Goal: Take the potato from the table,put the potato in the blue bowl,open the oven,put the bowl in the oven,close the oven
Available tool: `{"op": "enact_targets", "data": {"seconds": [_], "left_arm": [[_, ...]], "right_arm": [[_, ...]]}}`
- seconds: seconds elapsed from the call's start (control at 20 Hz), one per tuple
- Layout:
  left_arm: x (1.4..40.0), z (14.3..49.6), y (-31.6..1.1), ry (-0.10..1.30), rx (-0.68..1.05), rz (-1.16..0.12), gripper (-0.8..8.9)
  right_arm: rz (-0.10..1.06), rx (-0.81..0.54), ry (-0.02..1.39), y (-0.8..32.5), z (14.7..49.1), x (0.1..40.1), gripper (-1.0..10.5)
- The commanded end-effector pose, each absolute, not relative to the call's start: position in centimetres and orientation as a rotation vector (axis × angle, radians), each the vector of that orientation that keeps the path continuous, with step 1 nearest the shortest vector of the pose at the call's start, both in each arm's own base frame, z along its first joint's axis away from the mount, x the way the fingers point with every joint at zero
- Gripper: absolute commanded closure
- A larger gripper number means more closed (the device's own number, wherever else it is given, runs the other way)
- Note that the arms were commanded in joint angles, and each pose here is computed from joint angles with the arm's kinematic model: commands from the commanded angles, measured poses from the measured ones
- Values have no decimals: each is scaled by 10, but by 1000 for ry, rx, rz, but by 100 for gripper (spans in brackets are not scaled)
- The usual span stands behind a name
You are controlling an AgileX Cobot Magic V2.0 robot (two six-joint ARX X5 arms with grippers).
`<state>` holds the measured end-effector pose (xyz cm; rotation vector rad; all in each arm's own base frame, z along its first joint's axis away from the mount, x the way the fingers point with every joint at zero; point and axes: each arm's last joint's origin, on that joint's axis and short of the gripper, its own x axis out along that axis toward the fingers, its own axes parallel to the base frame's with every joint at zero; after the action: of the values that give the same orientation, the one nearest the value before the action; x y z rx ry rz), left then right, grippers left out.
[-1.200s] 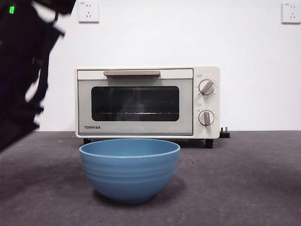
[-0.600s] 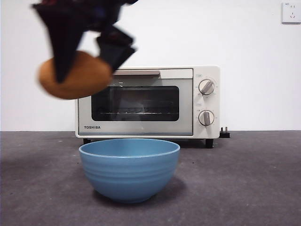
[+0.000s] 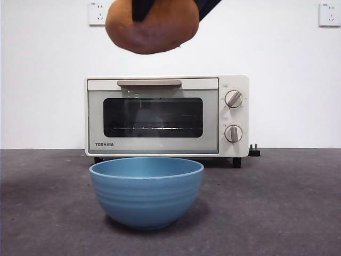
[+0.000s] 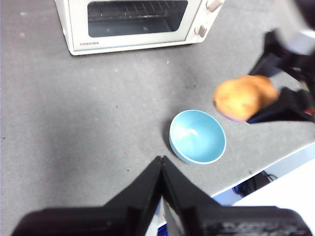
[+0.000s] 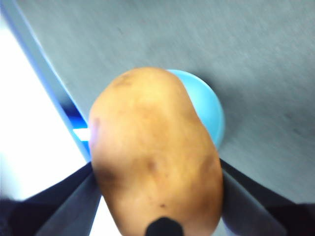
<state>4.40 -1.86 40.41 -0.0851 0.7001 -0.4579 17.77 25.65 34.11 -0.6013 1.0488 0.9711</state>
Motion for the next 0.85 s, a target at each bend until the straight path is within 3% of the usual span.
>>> {"op": "enact_targets", "data": {"seconds": [0.05, 0.4, 0.65, 0.85], "left_arm": [[48, 405, -20, 702, -64, -472, 819], [61, 403, -23, 745, -47, -475, 819], [63, 403, -24, 745, -23, -484, 819], [64, 402, -24, 745, -16, -486, 819]], "right_arm": [[955, -499, 1061, 244, 310, 167, 957], [852, -241, 971, 238, 243, 164, 957], [780, -264, 952, 244, 227, 171, 950], [778, -279, 1014, 252, 208, 176, 941]]}}
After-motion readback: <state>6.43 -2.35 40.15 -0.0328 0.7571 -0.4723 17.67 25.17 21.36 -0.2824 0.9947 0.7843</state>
